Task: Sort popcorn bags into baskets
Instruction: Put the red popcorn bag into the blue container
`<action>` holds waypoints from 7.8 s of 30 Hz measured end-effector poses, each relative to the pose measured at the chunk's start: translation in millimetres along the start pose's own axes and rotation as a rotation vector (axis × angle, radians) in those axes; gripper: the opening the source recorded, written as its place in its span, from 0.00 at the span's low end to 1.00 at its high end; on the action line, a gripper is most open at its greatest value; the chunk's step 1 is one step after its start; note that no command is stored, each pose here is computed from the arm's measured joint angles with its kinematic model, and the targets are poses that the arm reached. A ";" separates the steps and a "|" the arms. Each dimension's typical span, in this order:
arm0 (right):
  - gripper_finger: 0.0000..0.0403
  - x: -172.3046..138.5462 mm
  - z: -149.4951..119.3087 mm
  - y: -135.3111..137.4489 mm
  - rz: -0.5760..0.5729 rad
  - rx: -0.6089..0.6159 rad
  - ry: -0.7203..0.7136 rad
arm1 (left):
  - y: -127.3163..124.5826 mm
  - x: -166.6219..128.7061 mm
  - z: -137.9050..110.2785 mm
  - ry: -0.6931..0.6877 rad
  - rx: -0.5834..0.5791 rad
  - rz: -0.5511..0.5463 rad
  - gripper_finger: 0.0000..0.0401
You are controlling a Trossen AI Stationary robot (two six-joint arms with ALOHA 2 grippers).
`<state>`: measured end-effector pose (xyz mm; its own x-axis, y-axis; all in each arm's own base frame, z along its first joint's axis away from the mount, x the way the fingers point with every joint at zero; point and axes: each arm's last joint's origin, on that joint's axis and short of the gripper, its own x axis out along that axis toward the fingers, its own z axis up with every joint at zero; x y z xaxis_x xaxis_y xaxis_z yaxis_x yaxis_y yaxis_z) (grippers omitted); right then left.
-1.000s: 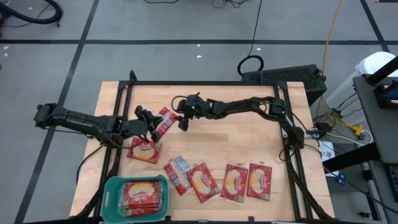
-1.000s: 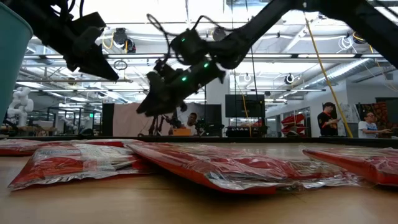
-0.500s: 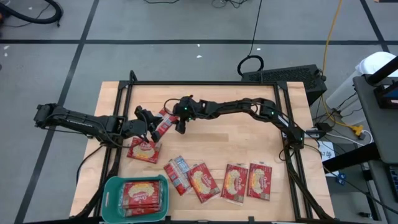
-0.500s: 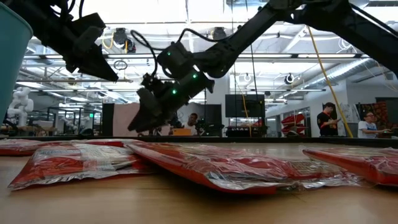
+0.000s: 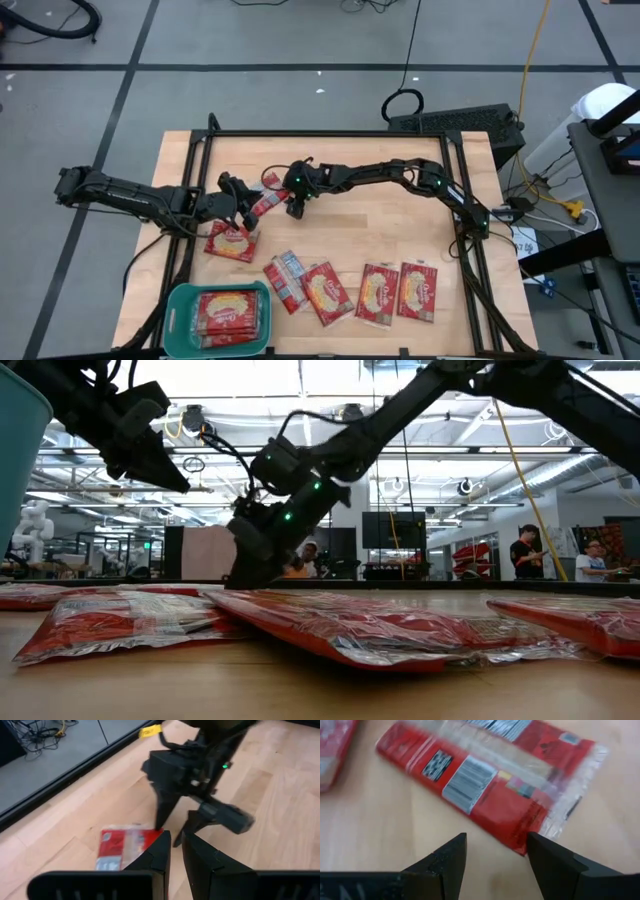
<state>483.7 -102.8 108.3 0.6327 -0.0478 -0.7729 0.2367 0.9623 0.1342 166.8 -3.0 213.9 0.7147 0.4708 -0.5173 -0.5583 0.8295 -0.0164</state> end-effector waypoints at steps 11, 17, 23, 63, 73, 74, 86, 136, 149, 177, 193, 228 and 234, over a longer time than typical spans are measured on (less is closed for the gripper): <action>0.49 -19.2 -19.6 37.0 -0.041 -0.005 0.241 | 0.2 0.0 -0.8 0.009 0.007 -0.002 0.13; 0.49 -31.9 -6.4 56.2 -0.066 -0.093 0.120 | 6.6 5.8 -10.5 0.045 0.029 0.092 0.13; 0.49 -36.1 9.4 62.9 -0.122 -0.191 -0.033 | 22.6 25.2 -44.5 0.123 0.016 0.172 0.13; 0.49 -62.3 -66.8 74.0 -0.240 -0.919 0.088 | 23.8 52.6 -52.4 0.151 0.068 0.025 0.13; 0.49 -55.5 -90.5 68.0 -0.345 -1.190 -0.127 | 21.1 79.0 -70.1 0.276 0.108 0.006 0.13; 0.49 -55.5 -90.5 67.4 -0.344 -1.193 -0.126 | 21.9 80.6 -71.0 0.284 0.104 0.007 0.13; 0.37 -53.4 -90.2 66.4 -0.177 -1.297 -0.153 | 21.7 91.1 -70.2 0.266 0.086 -0.037 0.13; 0.00 -103.0 -38.8 69.0 -0.041 -0.497 -0.457 | -44.0 59.4 -45.4 -0.092 0.399 -0.139 0.72; 0.00 -103.1 -38.0 67.4 -0.007 -0.334 -0.460 | -46.6 77.0 -56.3 -0.116 0.436 0.056 0.32; 0.37 -165.1 -75.7 102.9 -0.089 -0.063 -0.702 | -26.3 2.6 14.3 -0.501 0.011 -0.203 0.05; 0.49 -152.2 -75.7 125.2 0.044 -0.002 -0.905 | -52.3 -10.4 28.6 -0.765 -0.111 -0.473 0.05; 0.01 -148.3 -85.2 131.7 0.361 -0.027 -0.670 | -54.9 -15.9 32.1 -0.861 -0.022 -0.521 0.42; 0.01 -159.2 -88.3 128.1 0.451 -0.039 -0.508 | -40.6 -38.3 35.1 -0.837 0.022 -0.502 0.46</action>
<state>348.1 51.8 193.8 0.9333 0.2501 -0.2575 -0.1530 0.9261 0.3450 176.9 -44.2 264.4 0.9400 0.1151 0.3211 -0.1050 0.9933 -0.0487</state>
